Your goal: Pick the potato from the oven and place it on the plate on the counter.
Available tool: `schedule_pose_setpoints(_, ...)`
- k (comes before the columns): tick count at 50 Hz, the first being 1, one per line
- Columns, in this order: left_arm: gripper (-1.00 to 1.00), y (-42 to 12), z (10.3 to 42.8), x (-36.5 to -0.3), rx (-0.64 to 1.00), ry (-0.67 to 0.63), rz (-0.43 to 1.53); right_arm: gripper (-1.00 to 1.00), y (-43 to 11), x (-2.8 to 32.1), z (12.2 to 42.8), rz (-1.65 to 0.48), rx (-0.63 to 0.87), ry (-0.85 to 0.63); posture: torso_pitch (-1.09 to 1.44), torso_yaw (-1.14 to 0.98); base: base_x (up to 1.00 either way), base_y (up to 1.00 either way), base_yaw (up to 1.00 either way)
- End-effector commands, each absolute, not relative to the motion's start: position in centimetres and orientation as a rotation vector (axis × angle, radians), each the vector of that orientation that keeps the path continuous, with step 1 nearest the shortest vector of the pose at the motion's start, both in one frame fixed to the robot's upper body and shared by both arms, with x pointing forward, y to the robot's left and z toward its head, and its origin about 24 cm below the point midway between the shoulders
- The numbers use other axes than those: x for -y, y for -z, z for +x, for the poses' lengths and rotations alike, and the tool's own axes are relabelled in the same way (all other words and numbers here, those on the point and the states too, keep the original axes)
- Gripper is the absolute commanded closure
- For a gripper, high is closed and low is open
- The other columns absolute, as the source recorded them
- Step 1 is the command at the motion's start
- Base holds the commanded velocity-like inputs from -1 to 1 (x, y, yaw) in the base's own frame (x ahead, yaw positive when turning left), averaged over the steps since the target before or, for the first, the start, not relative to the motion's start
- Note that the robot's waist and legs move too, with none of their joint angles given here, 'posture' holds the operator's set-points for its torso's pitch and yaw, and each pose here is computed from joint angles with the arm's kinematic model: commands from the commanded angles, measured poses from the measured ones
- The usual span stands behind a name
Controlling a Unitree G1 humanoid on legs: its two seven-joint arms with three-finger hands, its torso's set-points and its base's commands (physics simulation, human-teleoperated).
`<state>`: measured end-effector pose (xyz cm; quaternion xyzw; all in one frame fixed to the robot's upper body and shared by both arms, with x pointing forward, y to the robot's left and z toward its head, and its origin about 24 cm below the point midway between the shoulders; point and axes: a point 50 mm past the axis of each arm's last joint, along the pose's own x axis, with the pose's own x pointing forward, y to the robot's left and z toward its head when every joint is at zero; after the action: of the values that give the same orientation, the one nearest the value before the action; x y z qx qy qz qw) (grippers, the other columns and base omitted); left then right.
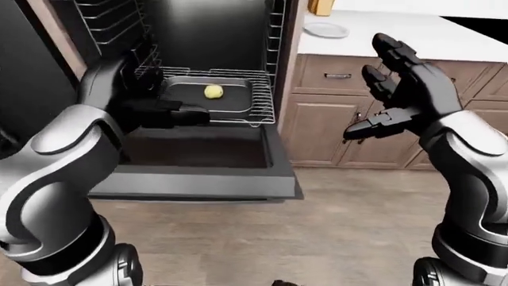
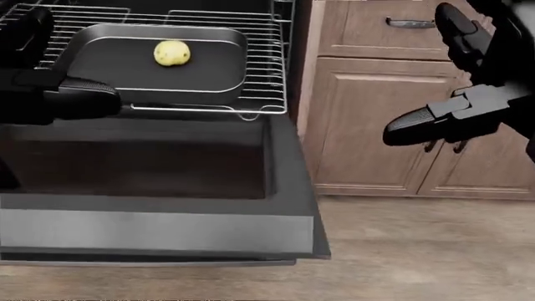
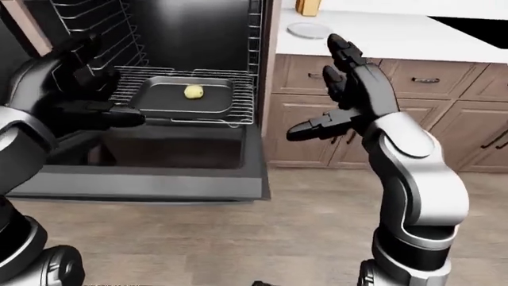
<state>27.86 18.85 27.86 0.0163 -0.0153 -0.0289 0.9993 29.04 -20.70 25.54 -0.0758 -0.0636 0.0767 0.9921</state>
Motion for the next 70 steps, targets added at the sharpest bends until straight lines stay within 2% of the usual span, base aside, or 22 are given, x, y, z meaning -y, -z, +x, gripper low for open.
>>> schedule_pose_setpoints(1, -1.0, -30.1, 27.1, -18.7, 0.136, 0.066, 0.048, -1.0, -27.8, 20.8, 28.2, -0.181, 0.225, -0.144, 0.0, 0.0, 0.0, -0.74, 0.0)
schedule_pose_setpoints(20, -1.0, -31.3, 26.9, -18.8, 0.155, 0.066, 0.057, -1.0, -28.6, 20.5, 27.8, -0.182, 0.245, -0.169, 0.0, 0.0, -0.41, -0.77, 0.0)
schedule_pose_setpoints(22, -1.0, -31.3, 26.9, -18.8, 0.156, 0.066, 0.057, -1.0, -28.7, 20.0, 27.4, -0.161, 0.255, -0.217, 0.0, 0.0, 0.0, -0.02, 0.0)
schedule_pose_setpoints(36, -1.0, -30.9, 27.1, -18.9, 0.147, 0.071, 0.045, -1.0, -27.7, 18.3, 28.0, -0.144, 0.21, -0.293, 0.0, 0.0, 0.0, 0.0, 0.98)
schedule_pose_setpoints(54, -1.0, -29.2, 27.5, -18.2, 0.125, 0.091, 0.048, -1.0, -26.9, 18.2, 28.4, -0.145, 0.194, -0.292, 0.0, 0.0, 0.0, 0.0, 1.0)
schedule_pose_setpoints(70, -1.0, -29.0, 27.5, -17.9, 0.119, 0.093, 0.049, -1.0, -26.6, 18.3, 28.3, -0.19, 0.204, -0.297, 0.0, 0.0, 0.17, -0.82, 0.0)
